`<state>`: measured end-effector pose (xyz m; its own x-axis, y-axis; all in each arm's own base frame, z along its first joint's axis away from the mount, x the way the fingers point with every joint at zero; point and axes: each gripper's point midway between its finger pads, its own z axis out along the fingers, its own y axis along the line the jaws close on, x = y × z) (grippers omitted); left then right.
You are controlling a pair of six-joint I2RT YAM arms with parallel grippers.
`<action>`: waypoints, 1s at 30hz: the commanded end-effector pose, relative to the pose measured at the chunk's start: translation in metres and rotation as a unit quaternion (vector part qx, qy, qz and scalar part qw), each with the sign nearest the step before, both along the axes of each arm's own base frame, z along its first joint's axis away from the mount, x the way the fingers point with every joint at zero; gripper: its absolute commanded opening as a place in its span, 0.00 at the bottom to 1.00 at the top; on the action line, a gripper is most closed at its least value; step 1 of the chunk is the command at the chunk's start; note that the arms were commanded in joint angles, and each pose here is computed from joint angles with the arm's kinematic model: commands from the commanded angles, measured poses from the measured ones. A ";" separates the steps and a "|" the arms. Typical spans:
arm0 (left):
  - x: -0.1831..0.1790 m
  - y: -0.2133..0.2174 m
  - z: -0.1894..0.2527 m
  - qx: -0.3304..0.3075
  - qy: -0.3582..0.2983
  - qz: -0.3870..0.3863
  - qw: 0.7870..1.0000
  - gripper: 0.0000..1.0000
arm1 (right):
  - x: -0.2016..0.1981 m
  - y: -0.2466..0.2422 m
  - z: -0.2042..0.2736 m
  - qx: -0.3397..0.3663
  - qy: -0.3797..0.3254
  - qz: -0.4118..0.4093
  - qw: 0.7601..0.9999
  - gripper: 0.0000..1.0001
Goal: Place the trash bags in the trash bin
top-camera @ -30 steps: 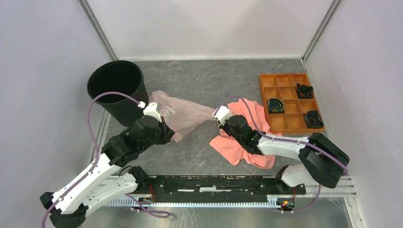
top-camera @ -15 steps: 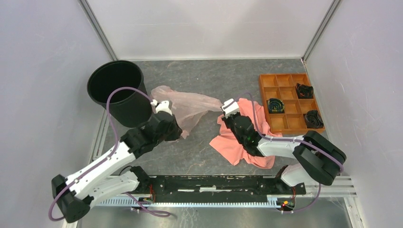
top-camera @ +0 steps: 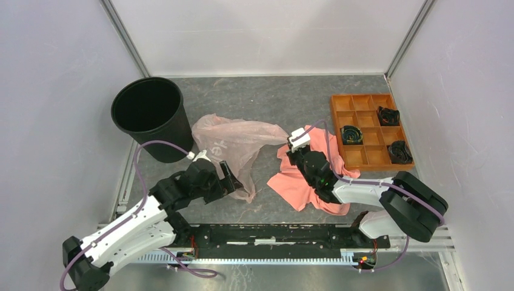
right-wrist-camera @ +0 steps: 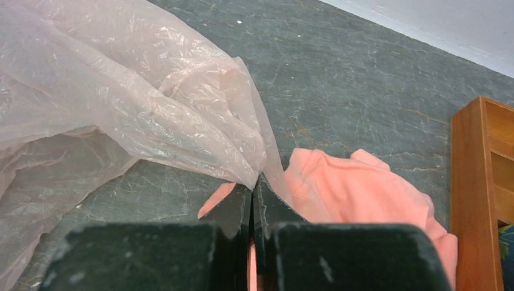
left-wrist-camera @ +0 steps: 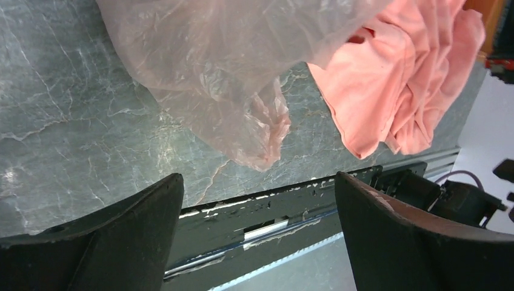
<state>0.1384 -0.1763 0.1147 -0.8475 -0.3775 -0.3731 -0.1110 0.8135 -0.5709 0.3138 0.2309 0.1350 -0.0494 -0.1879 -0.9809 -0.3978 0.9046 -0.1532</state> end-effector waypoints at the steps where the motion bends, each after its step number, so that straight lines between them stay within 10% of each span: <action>1: 0.010 -0.013 -0.013 -0.033 0.050 0.070 0.996 1.00 | -0.001 0.006 0.019 0.040 -0.021 0.011 0.999 0.00; 12: 0.012 -0.037 -0.062 -0.036 0.081 0.118 0.989 0.88 | -0.002 0.002 0.021 0.045 -0.025 0.008 0.999 0.00; 21: 0.047 -0.026 -0.052 0.036 -0.021 0.117 0.992 0.12 | -0.006 0.002 0.013 0.050 -0.005 0.009 0.999 0.00; 30: 0.032 -0.002 -0.038 0.110 -0.034 0.050 0.992 0.04 | -0.089 0.063 -0.026 0.091 0.200 0.233 0.947 0.00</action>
<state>0.1690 -0.1940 0.0615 -0.7762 -0.4732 -0.4167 -0.2574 0.8411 -0.4758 0.2783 0.2581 0.1209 -0.1928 -0.1080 -0.9753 -0.5817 0.8130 0.0250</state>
